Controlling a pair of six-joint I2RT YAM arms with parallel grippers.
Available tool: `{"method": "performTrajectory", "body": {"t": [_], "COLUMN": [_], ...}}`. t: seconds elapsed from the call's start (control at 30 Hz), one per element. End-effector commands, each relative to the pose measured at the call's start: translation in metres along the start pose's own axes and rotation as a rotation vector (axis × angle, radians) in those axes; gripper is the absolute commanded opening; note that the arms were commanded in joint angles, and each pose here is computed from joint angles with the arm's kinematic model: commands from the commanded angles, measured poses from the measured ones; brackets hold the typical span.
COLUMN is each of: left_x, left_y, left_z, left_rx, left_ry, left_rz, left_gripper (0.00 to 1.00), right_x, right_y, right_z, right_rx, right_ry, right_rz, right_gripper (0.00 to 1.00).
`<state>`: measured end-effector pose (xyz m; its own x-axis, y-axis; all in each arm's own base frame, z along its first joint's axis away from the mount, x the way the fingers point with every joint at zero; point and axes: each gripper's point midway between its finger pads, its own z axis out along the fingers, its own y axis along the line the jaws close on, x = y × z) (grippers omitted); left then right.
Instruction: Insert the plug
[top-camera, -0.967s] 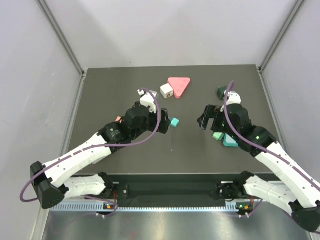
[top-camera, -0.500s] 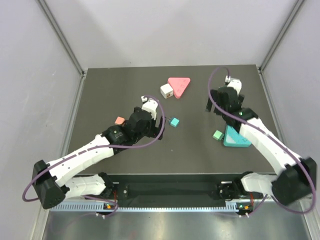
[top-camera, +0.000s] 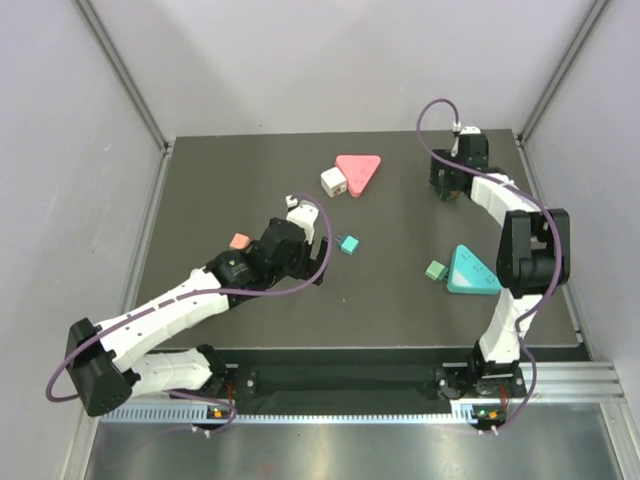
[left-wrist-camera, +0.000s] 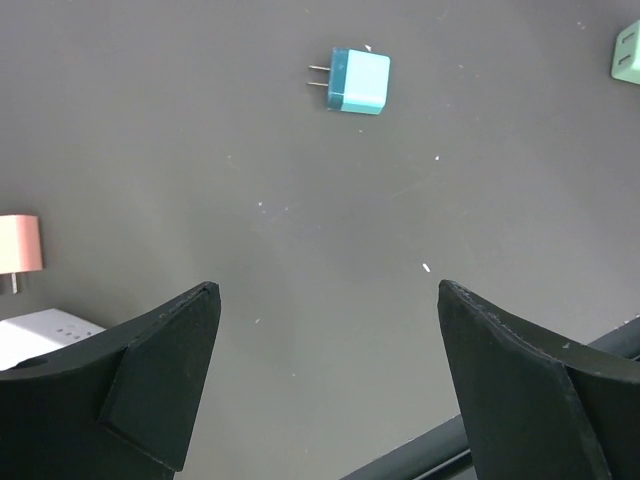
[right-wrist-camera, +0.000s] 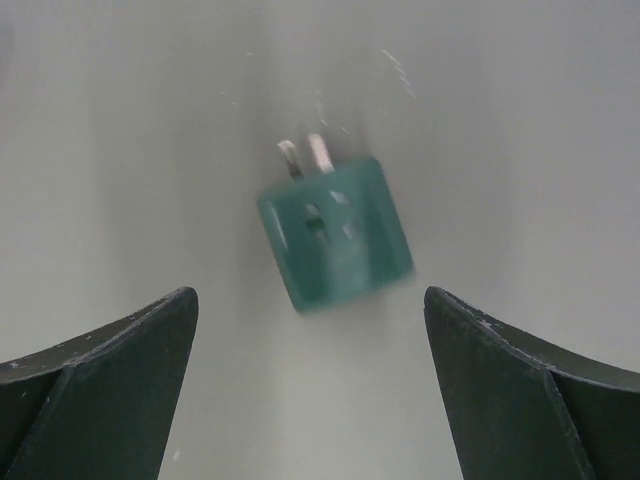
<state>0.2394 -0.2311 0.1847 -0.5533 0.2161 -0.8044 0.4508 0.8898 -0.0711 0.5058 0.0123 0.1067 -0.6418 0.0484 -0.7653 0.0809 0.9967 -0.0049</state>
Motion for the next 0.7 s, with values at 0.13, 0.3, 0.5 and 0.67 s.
{"method": "performTrajectory", "body": {"t": [0.13, 0.3, 0.5, 0.67], "left_x": [-0.030, -0.039, -0.048, -0.060], "left_y": [0.006, -0.002, -0.017, -0.013], "left_z": [-0.012, -0.011, -0.013, -0.024], "left_rx": [-0.027, 0.023, 0.104, 0.090], "left_ry": [-0.093, -0.123, -0.125, -0.153], "left_rz": [-0.015, -0.018, -0.028, -0.088], "left_gripper": [0.94, 0.94, 0.89, 0.89], "right_x": [-0.028, -0.020, -0.003, -0.013], "right_y": [0.005, -0.007, -0.009, 0.004], "right_z": [0.028, 0.042, 0.053, 0.036], "right_rx": [-0.088, -0.034, -0.037, -0.091], "right_ry": [-0.031, 0.013, 0.054, 0.058], "right_rz": [-0.247, -0.319, -0.359, -0.328], "right_gripper": [0.91, 0.88, 0.72, 0.33]}}
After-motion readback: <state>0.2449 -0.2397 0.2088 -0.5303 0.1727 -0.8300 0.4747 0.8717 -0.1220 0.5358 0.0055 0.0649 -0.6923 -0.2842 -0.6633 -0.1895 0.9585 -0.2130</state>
